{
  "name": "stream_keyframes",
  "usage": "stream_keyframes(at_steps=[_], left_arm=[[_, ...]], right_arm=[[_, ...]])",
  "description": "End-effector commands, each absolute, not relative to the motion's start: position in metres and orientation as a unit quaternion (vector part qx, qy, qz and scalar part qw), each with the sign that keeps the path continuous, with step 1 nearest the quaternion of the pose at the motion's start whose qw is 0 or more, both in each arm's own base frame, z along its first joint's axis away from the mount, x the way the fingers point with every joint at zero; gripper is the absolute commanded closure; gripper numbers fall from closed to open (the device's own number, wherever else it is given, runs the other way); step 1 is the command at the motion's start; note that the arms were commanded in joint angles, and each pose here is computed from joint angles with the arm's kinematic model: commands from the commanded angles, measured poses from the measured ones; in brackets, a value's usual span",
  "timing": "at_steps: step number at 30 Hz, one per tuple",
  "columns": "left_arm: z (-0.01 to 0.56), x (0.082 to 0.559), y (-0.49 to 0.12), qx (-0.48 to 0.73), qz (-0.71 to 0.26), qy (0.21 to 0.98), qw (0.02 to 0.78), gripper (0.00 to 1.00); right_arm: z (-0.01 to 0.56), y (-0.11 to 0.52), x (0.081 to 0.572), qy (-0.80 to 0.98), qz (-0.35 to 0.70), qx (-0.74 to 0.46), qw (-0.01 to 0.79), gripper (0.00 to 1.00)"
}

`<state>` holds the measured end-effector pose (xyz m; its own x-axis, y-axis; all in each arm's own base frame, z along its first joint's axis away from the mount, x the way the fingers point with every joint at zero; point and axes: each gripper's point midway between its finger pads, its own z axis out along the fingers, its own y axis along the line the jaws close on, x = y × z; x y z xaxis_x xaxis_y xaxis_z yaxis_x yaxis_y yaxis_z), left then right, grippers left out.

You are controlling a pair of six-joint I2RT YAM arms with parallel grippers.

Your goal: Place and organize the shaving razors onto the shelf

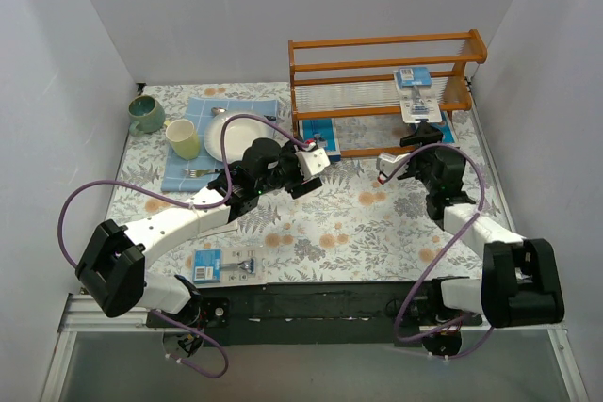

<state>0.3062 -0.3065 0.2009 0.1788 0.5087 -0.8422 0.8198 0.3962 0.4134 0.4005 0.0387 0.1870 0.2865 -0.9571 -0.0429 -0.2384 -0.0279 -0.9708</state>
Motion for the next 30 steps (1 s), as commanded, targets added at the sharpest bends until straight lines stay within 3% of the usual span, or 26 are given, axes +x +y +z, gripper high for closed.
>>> stream_keyframes(at_steps=[1, 10, 15, 30], left_arm=[[0.206, 0.306, -0.301, 0.527, -0.133, 0.624, 0.561, 0.32], [0.2, 0.309, -0.297, 0.529, -0.121, 0.632, 0.553, 0.31], [0.201, 0.312, -0.298, 0.527, -0.118, 0.631, 0.557, 0.31], [0.194, 0.315, -0.3, 0.519, -0.12, 0.637, 0.556, 0.29]], right_arm=[[0.275, 0.035, 0.41, 0.318, -0.542, -0.569, 0.53, 0.17], [0.261, 0.028, 0.444, 0.344, -0.55, -0.557, 0.518, 0.21], [0.247, 0.03, 0.45, 0.356, -0.535, -0.566, 0.516, 0.33], [0.215, 0.02, 0.459, 0.421, -0.497, -0.58, 0.489, 0.36]])
